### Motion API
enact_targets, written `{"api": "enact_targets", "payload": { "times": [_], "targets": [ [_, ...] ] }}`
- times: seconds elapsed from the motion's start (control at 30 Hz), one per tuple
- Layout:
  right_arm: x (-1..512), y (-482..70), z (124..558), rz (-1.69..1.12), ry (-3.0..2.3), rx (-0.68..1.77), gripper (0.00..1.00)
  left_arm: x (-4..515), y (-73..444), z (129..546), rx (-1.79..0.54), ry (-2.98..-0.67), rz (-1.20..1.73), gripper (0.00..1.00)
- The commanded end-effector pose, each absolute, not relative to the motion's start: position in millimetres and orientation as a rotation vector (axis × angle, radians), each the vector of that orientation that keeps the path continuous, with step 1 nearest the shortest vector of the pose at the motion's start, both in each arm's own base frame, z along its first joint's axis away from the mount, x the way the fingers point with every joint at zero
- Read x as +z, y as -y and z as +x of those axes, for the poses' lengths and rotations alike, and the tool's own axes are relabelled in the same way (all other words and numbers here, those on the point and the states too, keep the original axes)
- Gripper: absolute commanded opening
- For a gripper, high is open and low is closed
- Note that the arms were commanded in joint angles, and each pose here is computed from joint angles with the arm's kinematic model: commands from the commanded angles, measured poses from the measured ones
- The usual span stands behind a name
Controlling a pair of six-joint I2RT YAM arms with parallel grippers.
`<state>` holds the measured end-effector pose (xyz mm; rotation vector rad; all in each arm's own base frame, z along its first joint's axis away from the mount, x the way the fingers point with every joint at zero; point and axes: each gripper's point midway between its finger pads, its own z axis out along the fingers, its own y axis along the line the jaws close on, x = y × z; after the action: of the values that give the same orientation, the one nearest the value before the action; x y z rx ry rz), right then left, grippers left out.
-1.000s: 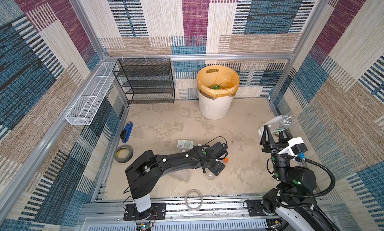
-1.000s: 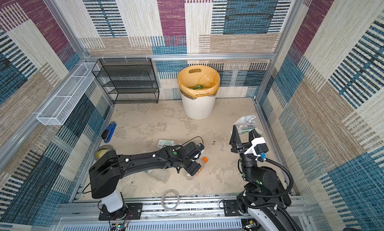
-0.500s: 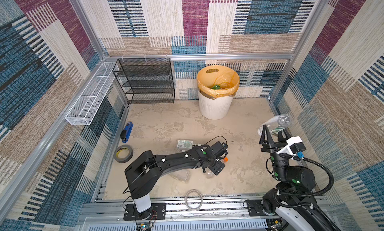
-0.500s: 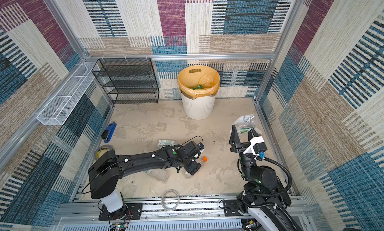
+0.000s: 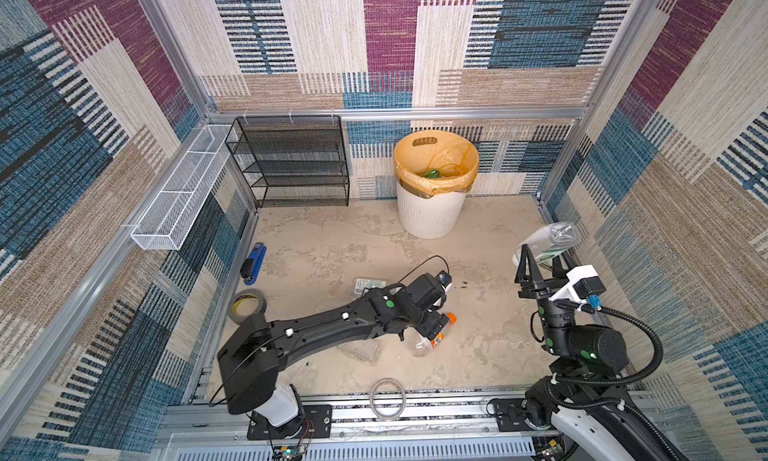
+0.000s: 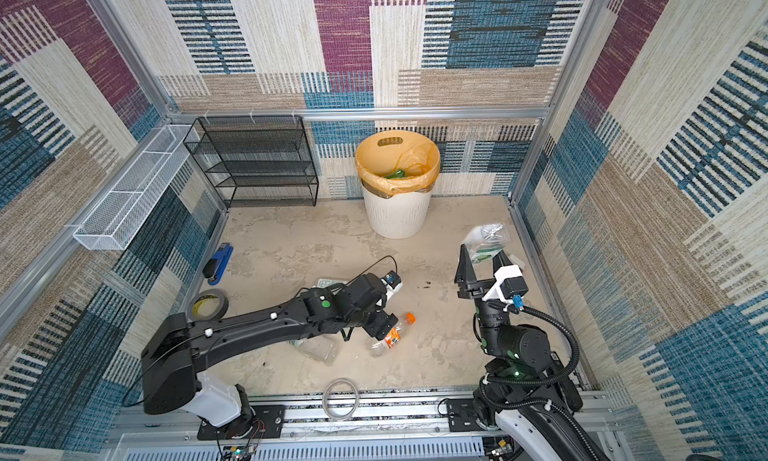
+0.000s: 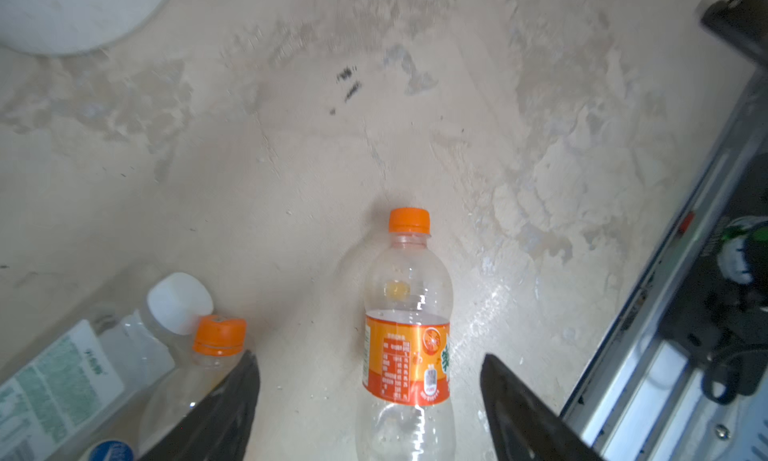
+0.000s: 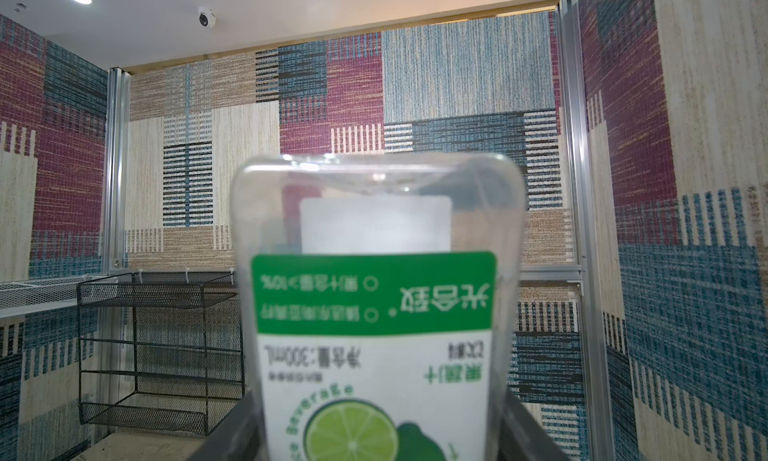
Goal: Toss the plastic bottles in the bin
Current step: 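Carry lime-label bottle over the bin and open right gripper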
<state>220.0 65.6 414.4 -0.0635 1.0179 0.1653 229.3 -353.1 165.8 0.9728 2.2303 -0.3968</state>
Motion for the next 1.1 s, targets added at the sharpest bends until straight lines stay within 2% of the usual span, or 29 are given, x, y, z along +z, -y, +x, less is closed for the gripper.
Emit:
{"api": "enact_targets", "payload": {
  "times": [0.0, 0.1, 0.2, 0.3, 0.37, 0.43, 0.5, 0.67, 0.87, 0.97, 1.07],
  "targets": [
    [440.2, -73.2, 214.9, -0.099, -0.934, 0.175, 0.64, 217.4, 336.8, 249.9, -0.431, -2.038, 0.846, 0.85],
    [461.4, -90.3, 227.4, -0.146, -0.906, 0.187, 0.64, 252.1, 307.8, 258.7, -0.51, -1.934, 0.691, 0.85],
    [486.5, -116.4, 267.1, -0.185, -0.937, 0.178, 0.64, 266.6, 278.5, 263.4, -0.53, -1.892, 0.577, 0.85],
    [505.6, -152.5, 361.3, -0.233, -1.102, 0.175, 0.64, 268.2, 256.0, 263.5, -0.526, -1.884, 0.502, 0.85],
    [504.6, -167.4, 436.9, -0.221, -1.236, 0.275, 0.69, 265.9, 245.8, 262.5, -0.531, -1.877, 0.466, 0.85],
    [506.6, -175.2, 471.5, -0.199, -1.269, 0.341, 0.86, 266.8, 239.8, 261.4, -0.541, -1.88, 0.448, 0.85],
    [510.7, -177.5, 477.4, -0.186, -1.25, 0.357, 1.0, 268.2, 233.8, 258.8, -0.518, -1.89, 0.452, 0.85],
    [512.3, -167.6, 477.4, -0.183, -1.247, 0.309, 0.99, 263.8, 223.3, 256.1, -0.468, -1.895, 0.465, 0.86],
    [511.1, -139.5, 442.6, -0.151, -1.241, 0.216, 0.99, 255.0, 253.8, 258.8, -0.525, -1.925, 0.593, 0.88],
    [485.5, -119.6, 422.8, -0.11, -1.305, 0.166, 0.99, 240.8, 275.1, 256.3, -0.572, -1.975, 0.7, 0.88],
    [433.5, -100.0, 402.8, -0.054, -1.435, 0.138, 0.99, 222.6, 295.7, 246.7, -0.603, -2.024, 0.815, 0.9]
  ]
}}
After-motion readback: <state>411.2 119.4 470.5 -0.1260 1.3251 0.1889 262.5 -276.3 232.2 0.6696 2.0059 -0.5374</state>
